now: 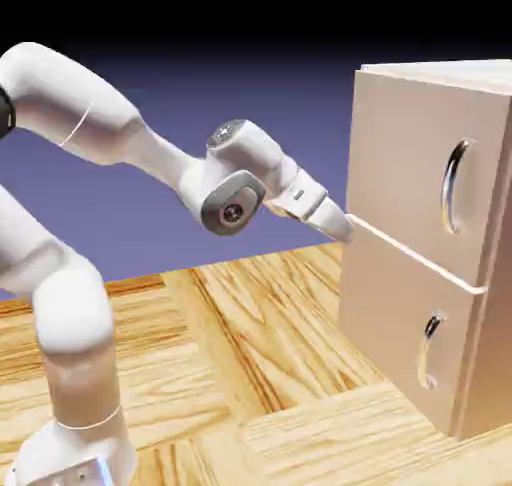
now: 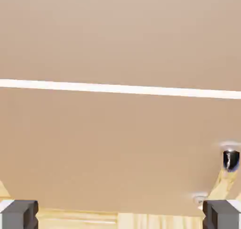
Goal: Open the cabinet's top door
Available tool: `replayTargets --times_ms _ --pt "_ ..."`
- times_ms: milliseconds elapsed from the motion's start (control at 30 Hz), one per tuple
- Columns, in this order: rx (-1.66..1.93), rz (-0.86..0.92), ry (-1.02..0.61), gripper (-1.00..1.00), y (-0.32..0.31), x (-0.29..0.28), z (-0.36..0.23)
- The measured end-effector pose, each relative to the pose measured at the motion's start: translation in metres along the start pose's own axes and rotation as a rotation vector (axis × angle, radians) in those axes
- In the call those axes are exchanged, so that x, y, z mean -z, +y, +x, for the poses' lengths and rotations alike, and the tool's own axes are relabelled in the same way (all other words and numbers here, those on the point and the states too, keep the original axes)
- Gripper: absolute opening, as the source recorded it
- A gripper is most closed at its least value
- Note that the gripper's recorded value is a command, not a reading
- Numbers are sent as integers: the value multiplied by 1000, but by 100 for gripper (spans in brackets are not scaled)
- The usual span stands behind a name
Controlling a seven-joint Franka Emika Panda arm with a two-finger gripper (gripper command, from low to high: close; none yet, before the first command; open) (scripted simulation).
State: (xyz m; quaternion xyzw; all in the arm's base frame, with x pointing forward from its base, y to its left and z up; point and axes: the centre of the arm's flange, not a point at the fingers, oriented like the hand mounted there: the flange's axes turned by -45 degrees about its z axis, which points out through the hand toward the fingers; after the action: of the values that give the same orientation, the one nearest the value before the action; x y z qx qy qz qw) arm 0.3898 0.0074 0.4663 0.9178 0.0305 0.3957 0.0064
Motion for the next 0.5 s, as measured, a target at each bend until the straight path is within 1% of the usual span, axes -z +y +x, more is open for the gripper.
replayTargets --times_ms 500 --pt "71 14 213 0 -12 65 56"
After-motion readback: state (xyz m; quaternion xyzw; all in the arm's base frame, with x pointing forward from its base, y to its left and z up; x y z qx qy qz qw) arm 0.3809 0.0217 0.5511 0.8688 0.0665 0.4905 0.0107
